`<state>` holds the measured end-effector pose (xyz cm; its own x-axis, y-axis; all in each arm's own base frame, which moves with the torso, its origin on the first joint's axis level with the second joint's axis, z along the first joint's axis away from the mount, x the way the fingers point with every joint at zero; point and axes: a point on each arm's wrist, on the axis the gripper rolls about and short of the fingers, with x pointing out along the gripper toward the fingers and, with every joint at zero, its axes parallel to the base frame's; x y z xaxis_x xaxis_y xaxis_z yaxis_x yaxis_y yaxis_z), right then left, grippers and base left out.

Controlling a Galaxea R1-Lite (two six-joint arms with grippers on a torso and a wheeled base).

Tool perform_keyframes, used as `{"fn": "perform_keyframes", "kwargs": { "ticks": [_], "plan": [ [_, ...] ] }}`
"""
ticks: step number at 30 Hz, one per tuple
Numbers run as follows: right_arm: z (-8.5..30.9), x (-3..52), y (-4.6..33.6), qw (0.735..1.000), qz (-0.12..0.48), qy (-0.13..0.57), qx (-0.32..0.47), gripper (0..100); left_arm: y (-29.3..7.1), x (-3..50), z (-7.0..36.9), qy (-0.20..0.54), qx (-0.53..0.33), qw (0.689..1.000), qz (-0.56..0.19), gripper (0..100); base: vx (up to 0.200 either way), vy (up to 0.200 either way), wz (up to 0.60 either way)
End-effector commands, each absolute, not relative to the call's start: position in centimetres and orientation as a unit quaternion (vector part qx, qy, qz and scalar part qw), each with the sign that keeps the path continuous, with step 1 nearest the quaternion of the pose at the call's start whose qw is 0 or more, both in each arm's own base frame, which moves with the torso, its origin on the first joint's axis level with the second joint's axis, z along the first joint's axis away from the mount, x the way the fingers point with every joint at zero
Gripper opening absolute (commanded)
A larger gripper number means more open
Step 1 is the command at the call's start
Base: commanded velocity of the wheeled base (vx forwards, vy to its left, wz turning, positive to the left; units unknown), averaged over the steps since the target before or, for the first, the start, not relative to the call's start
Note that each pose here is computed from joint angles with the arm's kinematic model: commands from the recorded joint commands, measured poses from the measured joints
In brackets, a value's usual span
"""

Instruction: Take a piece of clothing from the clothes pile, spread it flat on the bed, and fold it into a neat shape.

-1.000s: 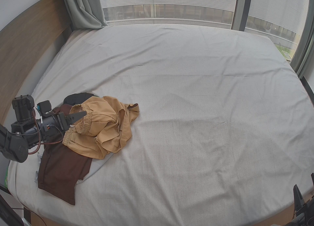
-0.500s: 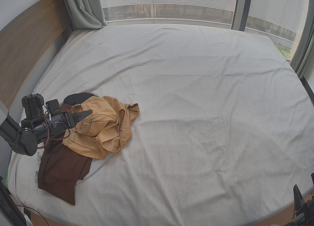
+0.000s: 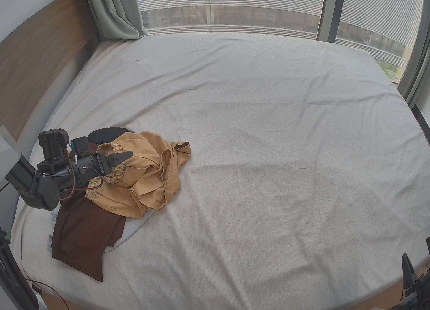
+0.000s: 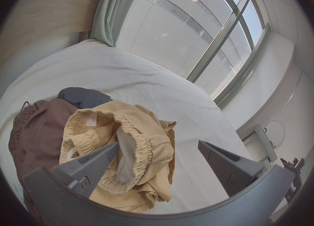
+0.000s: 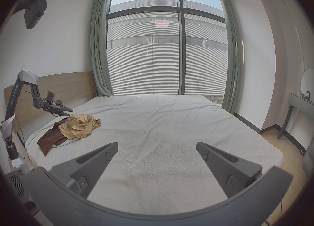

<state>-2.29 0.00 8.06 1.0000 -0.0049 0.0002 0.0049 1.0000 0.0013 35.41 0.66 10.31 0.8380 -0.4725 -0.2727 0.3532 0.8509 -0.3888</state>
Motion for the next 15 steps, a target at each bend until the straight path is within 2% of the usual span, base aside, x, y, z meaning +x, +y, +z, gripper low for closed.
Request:
{"fn": "perform_keyframes", "kwargs": {
  "ticks": [1,15],
  "plan": [
    [7.5,-2.2,0.0,1.0,-0.002,0.005,0.0,100,-0.2,36.1,9.8,0.187,-0.164,0.941,-0.229,100,0.0,0.0,0.0],
    [7.5,-2.2,0.0,1.0,-0.002,0.005,0.0,100,-1.6,36.6,8.7,0.201,-0.161,0.936,-0.241,100,0.0,0.0,0.0]
  ]
}}
